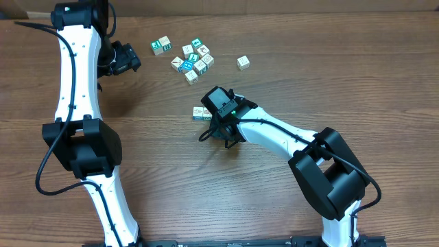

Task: Form a horizontal line
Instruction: 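Push the elephant block left against the pineapple block with the right gripper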

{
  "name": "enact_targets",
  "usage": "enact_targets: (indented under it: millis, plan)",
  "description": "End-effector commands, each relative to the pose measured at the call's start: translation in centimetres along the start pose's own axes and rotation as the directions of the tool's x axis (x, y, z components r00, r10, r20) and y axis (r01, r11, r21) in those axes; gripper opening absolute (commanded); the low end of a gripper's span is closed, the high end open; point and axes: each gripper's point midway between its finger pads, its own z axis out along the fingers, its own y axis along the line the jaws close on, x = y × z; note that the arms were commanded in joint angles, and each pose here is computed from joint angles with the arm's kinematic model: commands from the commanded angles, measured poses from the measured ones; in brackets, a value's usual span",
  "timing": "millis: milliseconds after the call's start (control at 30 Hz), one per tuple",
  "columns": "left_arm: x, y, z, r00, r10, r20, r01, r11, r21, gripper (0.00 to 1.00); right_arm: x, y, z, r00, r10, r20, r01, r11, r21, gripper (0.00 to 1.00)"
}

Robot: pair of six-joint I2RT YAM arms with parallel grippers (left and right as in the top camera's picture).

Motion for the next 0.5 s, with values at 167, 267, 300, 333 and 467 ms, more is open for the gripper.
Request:
enact_targets:
  millis: [167, 267, 300, 333, 467]
  plan:
    - [0.06, -0.34, -0.14, 1.0, 0.003, 0.004, -0.003, 1.0, 0.005, 1.0, 0.24, -0.38, 0.45, 1.0, -0.002, 0.002, 0.002, 1.0, 0.02, 0.04]
    - [0.06, -0.34, -0.14, 1.0, 0.003, 0.004, -0.003, 1.0, 0.005, 1.0, 0.26, -0.41, 0.45, 1.0, -0.002, 0.001, 0.002, 1.0, 0.021, 0.04]
    - [0.06, -0.34, -0.14, 1.0, 0.003, 0.004, -0.003, 1.0, 0.005, 1.0, 0.25, -0.42, 0.46, 1.0, -0.001, 0.001, 0.001, 1.0, 0.021, 0.04]
    - [0.06, -0.34, -0.14, 1.0, 0.003, 0.004, -0.003, 1.0, 0.005, 1.0, 0.25, -0.41, 0.46, 1.0, -0.001, 0.001, 0.001, 1.0, 0.021, 0.04]
    - [0.05, -0.32, -0.14, 1.0, 0.003, 0.004, -0.003, 1.0, 0.005, 1.0, 0.2, -0.35, 0.46, 1.0, -0.001, 0.003, 0.001, 1.0, 0.018, 0.04]
